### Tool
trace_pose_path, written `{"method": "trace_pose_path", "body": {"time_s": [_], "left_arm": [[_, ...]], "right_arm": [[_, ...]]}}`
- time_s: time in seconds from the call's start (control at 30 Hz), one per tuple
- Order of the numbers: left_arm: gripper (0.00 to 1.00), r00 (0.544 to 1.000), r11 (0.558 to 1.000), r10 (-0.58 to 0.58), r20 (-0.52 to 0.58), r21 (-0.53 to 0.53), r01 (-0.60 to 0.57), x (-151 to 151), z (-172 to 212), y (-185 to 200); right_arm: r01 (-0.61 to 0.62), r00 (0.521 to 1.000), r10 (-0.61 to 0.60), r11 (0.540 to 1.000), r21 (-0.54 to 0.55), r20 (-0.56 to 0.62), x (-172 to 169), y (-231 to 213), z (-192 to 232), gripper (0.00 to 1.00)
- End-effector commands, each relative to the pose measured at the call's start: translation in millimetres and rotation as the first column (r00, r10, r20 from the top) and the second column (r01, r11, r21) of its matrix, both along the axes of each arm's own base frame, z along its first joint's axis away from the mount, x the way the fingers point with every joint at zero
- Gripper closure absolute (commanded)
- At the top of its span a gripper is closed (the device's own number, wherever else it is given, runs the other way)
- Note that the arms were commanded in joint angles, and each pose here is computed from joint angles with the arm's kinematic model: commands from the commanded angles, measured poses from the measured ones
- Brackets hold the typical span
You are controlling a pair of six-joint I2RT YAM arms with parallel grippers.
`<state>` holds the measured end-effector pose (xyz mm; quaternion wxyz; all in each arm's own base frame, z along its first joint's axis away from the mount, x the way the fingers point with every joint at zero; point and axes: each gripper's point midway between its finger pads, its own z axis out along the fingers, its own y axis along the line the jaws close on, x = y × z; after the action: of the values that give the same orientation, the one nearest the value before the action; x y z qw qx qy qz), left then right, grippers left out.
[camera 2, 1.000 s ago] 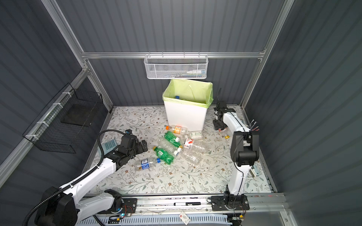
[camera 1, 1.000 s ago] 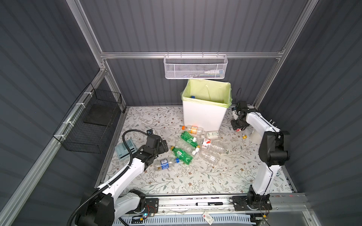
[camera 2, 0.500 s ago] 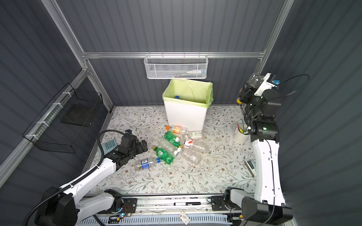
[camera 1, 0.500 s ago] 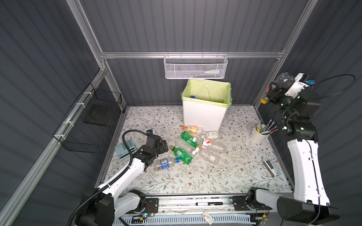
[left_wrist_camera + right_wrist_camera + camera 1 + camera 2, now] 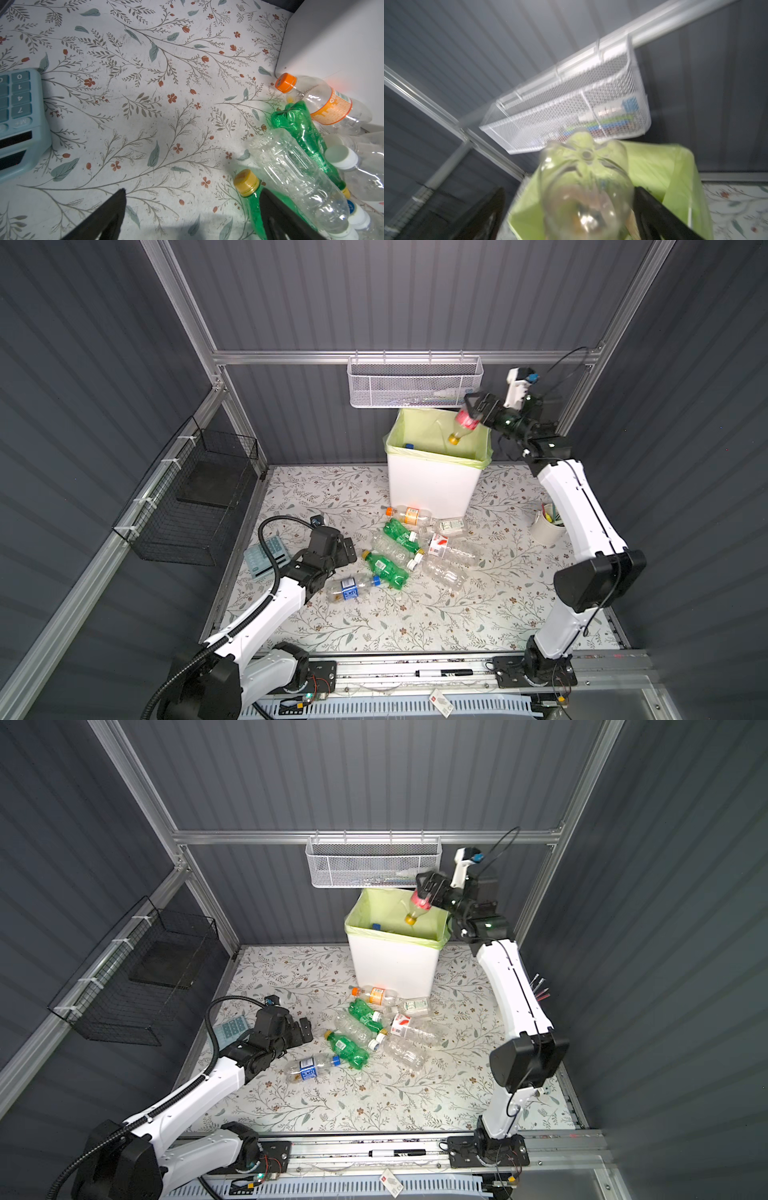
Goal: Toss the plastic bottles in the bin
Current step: 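Lift the clear bottle with the right gripper over the bin and release, then grasp the blue-capped clear bottle with the left gripper while the right gripper withdraws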
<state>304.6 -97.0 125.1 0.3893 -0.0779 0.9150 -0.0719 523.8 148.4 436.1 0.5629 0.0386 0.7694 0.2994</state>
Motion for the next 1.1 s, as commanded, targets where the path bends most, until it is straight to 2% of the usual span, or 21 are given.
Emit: {"method": "trace_pose_path", "body": {"time_s": [0.0,0.07,0.17,0.3,0.47,0.53,0.63,0.73,0.83,1.07], "left_arm": [[0.0,0.997,0.996,-0.062,0.047,0.066,0.059,-2,25,-4],[0.0,0.991,0.987,-0.106,0.079,0.132,0.095,-4,36,-8],[0.0,0.973,0.95,-0.212,0.095,0.255,0.183,-8,48,-23],[0.0,0.943,0.876,-0.332,0.03,0.379,0.297,-10,47,-37],[0.0,0.874,0.736,-0.48,-0.071,0.51,0.446,-18,47,-47],[0.0,0.823,0.651,-0.551,-0.138,0.545,0.528,-26,47,-48],[0.0,0.715,0.498,-0.647,-0.263,0.564,0.658,-42,38,-50],[0.0,0.629,0.395,-0.68,-0.376,0.536,0.747,-58,23,-47],[0.0,0.565,0.338,-0.684,-0.461,0.486,0.806,-72,1,-47],[0.06,0.451,0.253,-0.67,-0.59,0.39,0.886,-97,-37,-56]], "right_arm": [[0.089,0.994,-0.085,0.995,-0.053,0.069,-34,-29,31,0.01],[0.125,0.984,-0.119,0.991,-0.038,0.131,-49,-38,42,0.01],[0.148,0.98,-0.139,0.988,-0.048,0.145,-70,-46,36,0.01],[0.181,0.977,-0.169,0.98,-0.082,0.133,-94,-59,10,0.01],[0.218,0.974,-0.212,0.971,-0.092,0.079,-119,-82,-33,0.01],[0.254,0.967,-0.252,0.964,-0.082,0.041,-128,-98,-52,0.01],[0.289,0.957,-0.29,0.956,-0.048,-0.017,-135,-118,-79,0.01],[0.308,0.951,-0.308,0.951,-0.019,-0.022,-147,-128,-84,0.01],[0.327,0.944,-0.328,0.945,-0.026,-0.038,-150,-136,-92,0.01],[0.341,0.937,-0.343,0.939,-0.043,-0.068,-151,-142,-103,0.01]]}}
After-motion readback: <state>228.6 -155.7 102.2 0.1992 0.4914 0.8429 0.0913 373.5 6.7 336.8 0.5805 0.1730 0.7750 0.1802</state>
